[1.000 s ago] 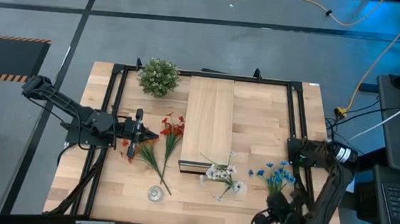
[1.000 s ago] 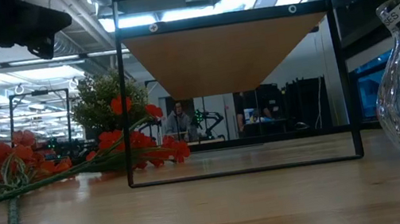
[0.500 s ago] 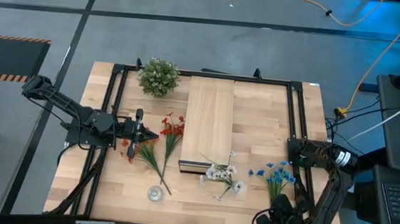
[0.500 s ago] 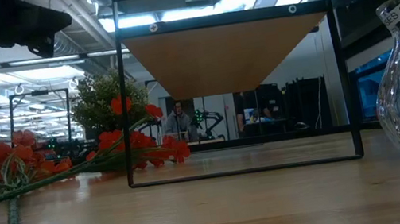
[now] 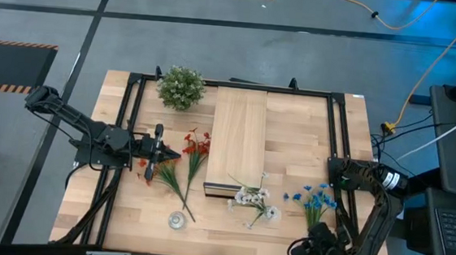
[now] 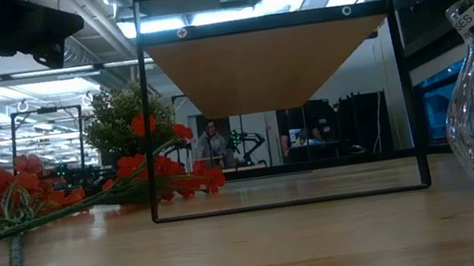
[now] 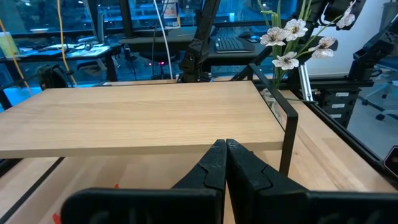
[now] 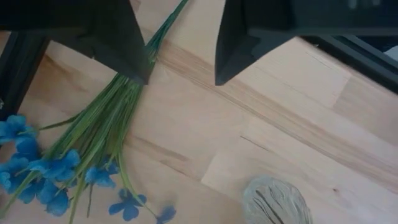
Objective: Pick and place flowers into a vace then onto a shelf
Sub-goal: Put the blue flowers into the right transparent flower vase
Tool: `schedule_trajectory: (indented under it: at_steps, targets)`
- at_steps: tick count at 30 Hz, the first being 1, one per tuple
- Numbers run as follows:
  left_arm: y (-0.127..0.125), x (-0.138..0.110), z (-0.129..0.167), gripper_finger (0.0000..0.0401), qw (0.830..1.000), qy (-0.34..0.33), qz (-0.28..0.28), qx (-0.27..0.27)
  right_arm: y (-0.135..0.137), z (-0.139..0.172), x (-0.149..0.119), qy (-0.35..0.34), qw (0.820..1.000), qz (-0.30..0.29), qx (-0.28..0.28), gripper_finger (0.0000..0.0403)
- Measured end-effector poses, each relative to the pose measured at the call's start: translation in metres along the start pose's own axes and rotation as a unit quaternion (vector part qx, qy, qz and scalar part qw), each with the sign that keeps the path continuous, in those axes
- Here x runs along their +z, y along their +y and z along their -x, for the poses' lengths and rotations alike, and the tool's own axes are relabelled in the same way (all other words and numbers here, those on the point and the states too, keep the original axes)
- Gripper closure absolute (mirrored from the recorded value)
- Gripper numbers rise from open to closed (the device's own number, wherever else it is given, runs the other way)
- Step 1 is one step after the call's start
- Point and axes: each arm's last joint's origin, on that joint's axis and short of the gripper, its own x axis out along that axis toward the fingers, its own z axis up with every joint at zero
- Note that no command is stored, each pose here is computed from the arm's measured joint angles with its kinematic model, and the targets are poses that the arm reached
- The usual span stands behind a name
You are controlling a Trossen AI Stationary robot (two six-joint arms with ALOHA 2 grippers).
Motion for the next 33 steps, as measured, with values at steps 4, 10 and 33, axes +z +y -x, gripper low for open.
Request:
schedule_trajectory:
  at_steps: [4, 10, 33]
  targets:
    - [0.000, 0.000, 0.000, 0.0397, 1.000, 0.000, 0.000, 0.000, 0.002, 0.000, -0.001, 0.008, 1.000, -0.006, 0.005, 0.0195]
    - [0.000, 0.000, 0.000, 0.0397, 1.000, 0.000, 0.000, 0.000, 0.002, 0.000, -0.003, 0.031, 0.999, -0.024, -0.006, 0.0169]
    - [0.000, 0.000, 0.000, 0.0397, 1.000, 0.000, 0.011, 0.000, 0.016, -0.064, -0.031, 0.010, 0.985, -0.040, -0.168, 0.0162]
